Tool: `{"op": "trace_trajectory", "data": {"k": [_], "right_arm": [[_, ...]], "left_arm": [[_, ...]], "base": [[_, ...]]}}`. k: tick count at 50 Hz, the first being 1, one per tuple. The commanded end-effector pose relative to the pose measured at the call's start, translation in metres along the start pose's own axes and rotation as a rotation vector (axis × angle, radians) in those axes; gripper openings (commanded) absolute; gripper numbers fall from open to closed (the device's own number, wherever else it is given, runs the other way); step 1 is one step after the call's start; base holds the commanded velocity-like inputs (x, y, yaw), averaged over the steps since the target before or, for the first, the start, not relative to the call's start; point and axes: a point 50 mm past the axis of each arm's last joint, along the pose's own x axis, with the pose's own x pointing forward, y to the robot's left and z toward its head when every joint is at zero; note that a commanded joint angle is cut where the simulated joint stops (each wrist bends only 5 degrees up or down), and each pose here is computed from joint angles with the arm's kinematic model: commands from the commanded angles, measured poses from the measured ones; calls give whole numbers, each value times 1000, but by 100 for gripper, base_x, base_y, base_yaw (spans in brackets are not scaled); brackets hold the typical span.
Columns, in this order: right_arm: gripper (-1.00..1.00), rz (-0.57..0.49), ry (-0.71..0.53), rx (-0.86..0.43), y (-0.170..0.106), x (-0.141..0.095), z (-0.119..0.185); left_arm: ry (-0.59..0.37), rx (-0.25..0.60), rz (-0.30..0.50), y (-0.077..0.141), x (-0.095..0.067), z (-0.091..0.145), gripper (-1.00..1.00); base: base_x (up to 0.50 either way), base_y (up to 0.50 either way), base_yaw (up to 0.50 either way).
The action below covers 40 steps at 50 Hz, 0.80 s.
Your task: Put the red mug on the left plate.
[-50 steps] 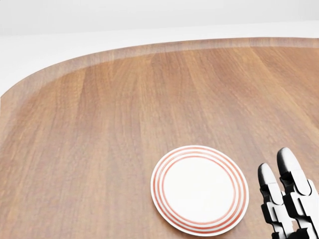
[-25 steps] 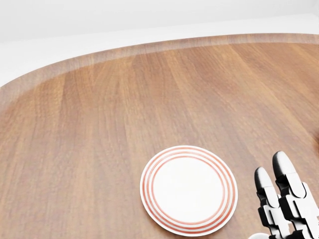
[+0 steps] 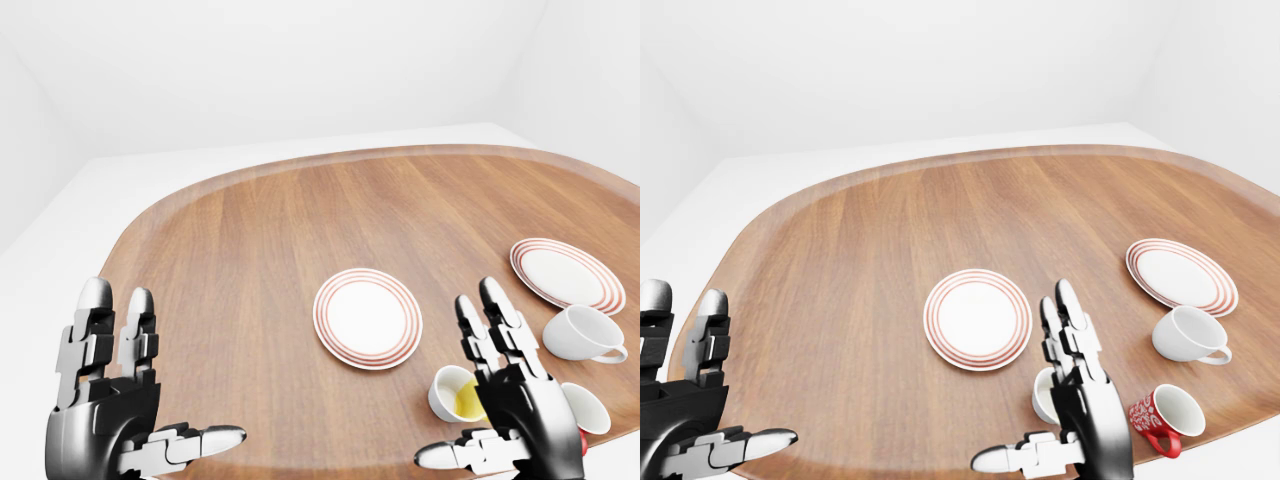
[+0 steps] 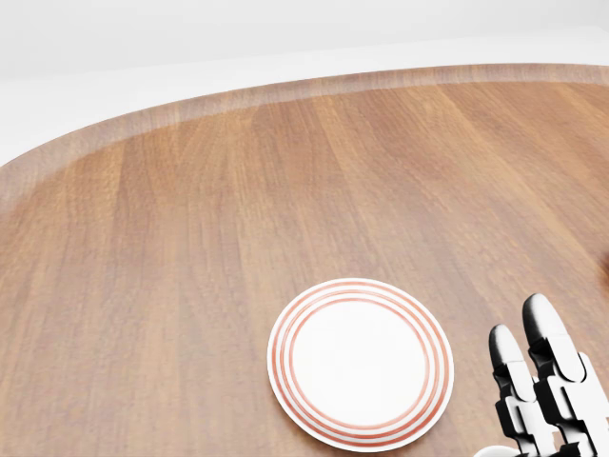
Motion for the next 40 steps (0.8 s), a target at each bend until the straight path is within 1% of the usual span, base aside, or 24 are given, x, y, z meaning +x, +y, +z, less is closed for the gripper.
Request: {"op": "trace_trajectory", "data": {"k": [1,4,9,13,14,15,16,17,18,19,21,23,24,25,26,27,28,29,30,31,33,35,39,40], "right_arm": [[100,-20,-6,1,-3,-1,2],[100,-20,-5,-3,-3,-1,1],[100,-64,-7,4,-8,-5,3],[100,-192,33,-154,-23,-8,2],[100,-250,61,-250,-28,-9,1],[100,-264,72,-287,-29,-9,2],[100,-230,79,-312,-26,-8,2],[100,-184,81,-308,-21,-6,2],[100,-161,86,-312,-17,-5,2],[100,-172,122,-373,-15,-7,2],[100,-231,225,-588,-15,-6,-7],[100,-255,279,-738,-15,-5,-14],[100,-147,-13,-874,-46,20,53],[100,-179,-12,-937,-66,27,77],[100,-251,-50,-1036,-73,27,93],[100,-298,-34,-1055,-74,27,94],[100,-307,11,-1118,-73,25,90],[100,-295,10,-1158,-70,24,90],[100,-297,8,-1161,-70,24,90],[100,-241,28,-1227,-62,23,85],[100,-237,117,-1232,-61,21,75],[100,-208,180,-1232,-64,23,64],[100,-151,204,-1184,-63,25,53],[100,-316,-102,-1339,-92,27,135]], "left_arm": [[-1,0,0,0,0,0,100],[-1,1,0,0,0,0,100],[-1,10,11,1,1,0,100],[9,9,12,0,-1,0,100],[9,8,12,0,-2,1,100],[9,9,16,1,-3,1,100],[4,10,21,2,-3,2,100],[-1,10,23,3,-3,3,100],[-5,10,26,4,-3,3,100],[-9,12,32,5,-3,3,100],[-13,12,31,4,-3,4,100],[-11,15,29,4,-3,3,100],[-11,15,28,3,-3,3,100],[-11,16,28,3,-2,3,100],[-10,18,28,3,-2,3,100],[-11,20,31,4,-1,2,100],[-12,23,37,4,0,2,100],[-11,24,37,4,0,1,100],[-10,24,37,4,0,1,100],[-6,23,37,4,-1,1,100],[1,23,34,3,-2,1,100],[6,26,33,3,-2,0,100],[7,29,36,3,-1,-1,100],[4,29,40,4,0,-1,100]], "base": [[0,0,0],[0,0,0],[0,0,0],[0,0,0],[0,0,0],[0,0,0],[0,0,0],[0,0,0],[0,0,0],[0,0,0],[0,0,0],[0,0,0],[0,0,0],[0,0,0],[0,0,0],[0,0,0],[0,0,0],[0,0,0],[0,0,0],[0,0,0],[0,0,0],[0,0,0],[0,0,0],[0,0,0]]}}
